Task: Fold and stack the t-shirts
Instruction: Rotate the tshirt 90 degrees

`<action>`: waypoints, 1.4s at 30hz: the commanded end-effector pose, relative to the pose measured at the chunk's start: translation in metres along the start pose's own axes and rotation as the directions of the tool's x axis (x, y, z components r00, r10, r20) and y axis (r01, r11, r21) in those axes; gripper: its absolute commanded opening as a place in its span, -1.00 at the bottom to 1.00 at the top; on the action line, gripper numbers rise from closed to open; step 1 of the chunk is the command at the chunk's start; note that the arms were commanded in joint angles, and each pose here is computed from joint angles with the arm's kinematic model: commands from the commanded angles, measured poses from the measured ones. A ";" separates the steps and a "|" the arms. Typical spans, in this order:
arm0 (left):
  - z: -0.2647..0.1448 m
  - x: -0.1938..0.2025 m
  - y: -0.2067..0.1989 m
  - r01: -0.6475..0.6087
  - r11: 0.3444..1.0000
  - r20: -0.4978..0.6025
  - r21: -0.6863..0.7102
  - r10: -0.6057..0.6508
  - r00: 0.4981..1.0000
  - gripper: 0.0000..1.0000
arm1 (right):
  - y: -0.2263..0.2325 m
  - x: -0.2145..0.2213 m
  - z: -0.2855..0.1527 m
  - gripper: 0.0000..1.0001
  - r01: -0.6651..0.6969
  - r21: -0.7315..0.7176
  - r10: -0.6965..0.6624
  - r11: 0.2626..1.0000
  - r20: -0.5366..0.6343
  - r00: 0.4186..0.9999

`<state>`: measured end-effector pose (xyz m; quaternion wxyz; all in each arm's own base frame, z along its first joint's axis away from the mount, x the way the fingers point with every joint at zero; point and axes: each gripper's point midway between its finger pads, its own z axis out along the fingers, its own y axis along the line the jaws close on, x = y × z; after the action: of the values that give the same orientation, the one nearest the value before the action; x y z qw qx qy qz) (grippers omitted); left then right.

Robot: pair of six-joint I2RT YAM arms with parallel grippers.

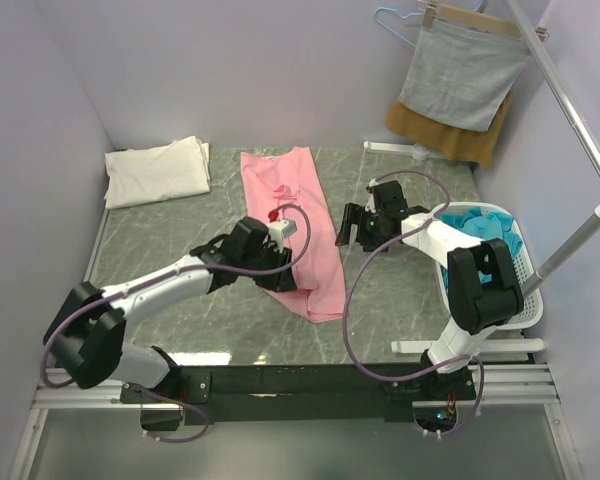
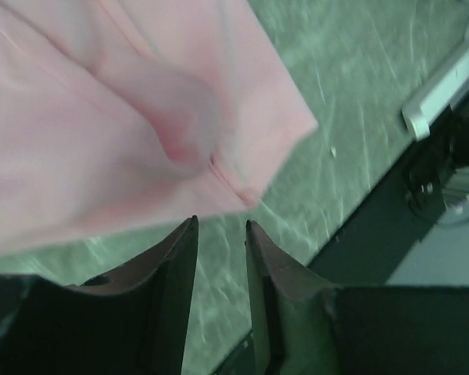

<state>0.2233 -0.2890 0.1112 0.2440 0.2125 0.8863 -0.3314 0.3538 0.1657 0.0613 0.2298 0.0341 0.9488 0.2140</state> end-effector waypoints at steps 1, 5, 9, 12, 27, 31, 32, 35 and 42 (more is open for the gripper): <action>-0.019 0.030 -0.032 0.043 0.994 -0.031 0.103 -0.040 0.999 -0.28 | 0.023 0.005 -0.022 0.87 0.047 -0.055 -0.045 0.997 0.035 0.998; -0.036 0.060 -0.029 0.123 0.991 -0.041 0.057 -0.121 0.992 0.15 | 0.030 0.014 -0.026 0.88 0.060 -0.062 -0.059 0.996 0.032 0.998; -0.059 0.041 -0.015 0.113 0.993 0.120 -0.038 -0.107 0.987 0.89 | 0.043 0.013 -0.029 0.89 0.090 -0.074 -0.087 0.993 0.050 0.995; -0.064 0.021 0.003 0.156 0.975 0.204 -0.156 -0.123 0.971 0.99 | 0.059 0.020 -0.030 0.86 0.125 -0.119 -0.122 0.985 0.031 0.992; -0.036 -0.022 0.059 0.397 0.830 0.425 -0.392 -0.220 0.878 0.99 | 0.112 0.089 -0.019 0.68 0.233 -0.251 -0.266 0.940 -0.106 0.958; -0.029 -0.021 0.068 0.433 0.800 0.435 -0.415 -0.243 0.867 0.99 | 0.109 0.102 -0.016 0.65 0.242 -0.240 -0.278 0.940 -0.129 0.952; -0.028 -0.021 0.070 0.442 0.795 0.442 -0.414 -0.249 0.862 0.99 | 0.109 0.104 -0.015 0.63 0.240 -0.241 -0.277 0.940 -0.134 0.952; -0.035 -0.024 0.076 0.476 0.781 0.473 -0.403 -0.267 0.839 0.99 | 0.109 0.105 -0.011 0.61 0.252 -0.225 -0.288 0.941 -0.142 0.947; -0.055 -0.027 0.095 0.529 0.766 0.523 -0.364 -0.301 0.797 0.99 | 0.105 0.114 0.007 0.42 0.303 -0.192 -0.336 0.934 -0.173 0.926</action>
<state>0.2714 -0.1992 0.1013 0.3775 -0.1183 0.9053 -0.1546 0.2474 0.2776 0.0565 0.1588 -0.1406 0.9396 0.2686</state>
